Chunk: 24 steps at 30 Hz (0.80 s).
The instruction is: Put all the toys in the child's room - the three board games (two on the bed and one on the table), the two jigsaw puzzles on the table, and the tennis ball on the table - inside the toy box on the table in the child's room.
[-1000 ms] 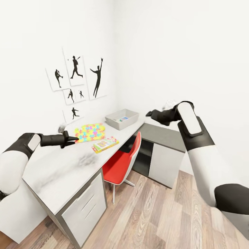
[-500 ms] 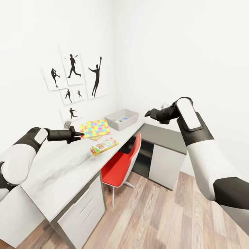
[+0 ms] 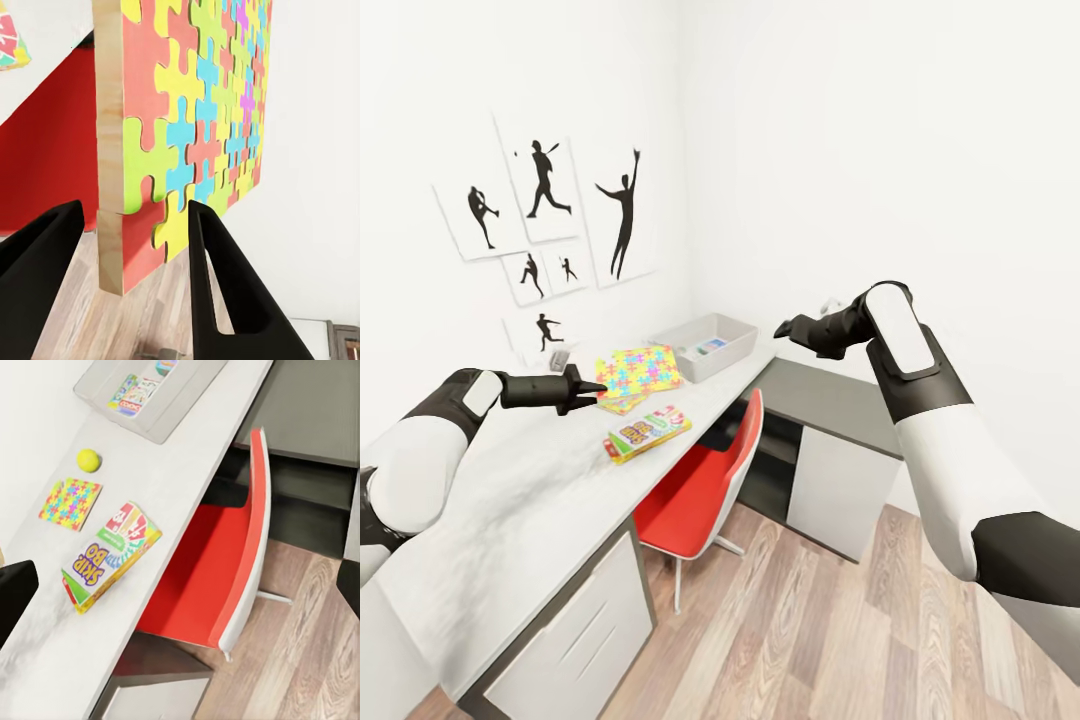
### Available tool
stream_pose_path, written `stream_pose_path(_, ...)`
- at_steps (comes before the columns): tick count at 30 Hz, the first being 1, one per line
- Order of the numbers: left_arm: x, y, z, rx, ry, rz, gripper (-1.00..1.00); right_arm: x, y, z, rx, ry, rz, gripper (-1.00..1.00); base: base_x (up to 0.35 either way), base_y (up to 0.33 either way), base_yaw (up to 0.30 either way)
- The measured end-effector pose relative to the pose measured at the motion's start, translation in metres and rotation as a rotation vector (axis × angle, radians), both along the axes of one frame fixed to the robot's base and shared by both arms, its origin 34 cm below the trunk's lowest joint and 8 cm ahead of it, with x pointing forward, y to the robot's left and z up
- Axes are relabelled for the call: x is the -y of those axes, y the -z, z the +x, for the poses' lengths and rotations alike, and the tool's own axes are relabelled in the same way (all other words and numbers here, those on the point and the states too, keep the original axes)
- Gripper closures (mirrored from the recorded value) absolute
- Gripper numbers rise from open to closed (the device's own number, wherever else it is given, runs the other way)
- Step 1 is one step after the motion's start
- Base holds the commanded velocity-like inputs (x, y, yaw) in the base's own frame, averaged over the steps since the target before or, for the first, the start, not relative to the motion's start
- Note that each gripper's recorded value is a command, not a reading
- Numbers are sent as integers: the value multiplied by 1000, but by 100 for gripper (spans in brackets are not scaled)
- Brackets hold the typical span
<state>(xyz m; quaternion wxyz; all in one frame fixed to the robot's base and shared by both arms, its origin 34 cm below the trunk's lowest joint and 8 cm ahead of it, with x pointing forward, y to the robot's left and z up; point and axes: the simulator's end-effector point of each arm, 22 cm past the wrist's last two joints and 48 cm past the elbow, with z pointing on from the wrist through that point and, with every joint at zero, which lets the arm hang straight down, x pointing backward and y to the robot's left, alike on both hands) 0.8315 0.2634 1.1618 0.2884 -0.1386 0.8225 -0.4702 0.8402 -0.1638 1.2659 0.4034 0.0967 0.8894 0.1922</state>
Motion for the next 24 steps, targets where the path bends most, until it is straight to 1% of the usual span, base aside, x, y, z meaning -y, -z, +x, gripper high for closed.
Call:
stream_pose_path(3, 19, 3, 1, -5, 25, -11, 100, 0, 5, 1, -7, 0, 0, -100, 49, -59, 0)
stream_pose_path(5, 38, 6, 1, -8, 51, -23, 100, 0, 7, 2, -11, -1, 0, -100, 17, -21, 0)
stream_pose_path(7, 48, 8, 1, -12, 64, -27, 100, 0, 9, 3, -14, -2, 0, -100, 7, -8, 0)
stream_pose_path(12, 53, 14, 2, -20, 71, -30, 100, -1, 15, 5, -22, -4, 1, -100, 3, -2, 0)
stream_pose_path(15, 54, 17, 2, -25, 72, -31, 100, -1, 19, 6, -27, -4, 1, -100, 95, 0, 0)
stream_pose_path(24, 55, 28, 4, -40, 74, -31, 100, -2, 30, 9, -42, -6, 2, -100, 242, 0, 0)
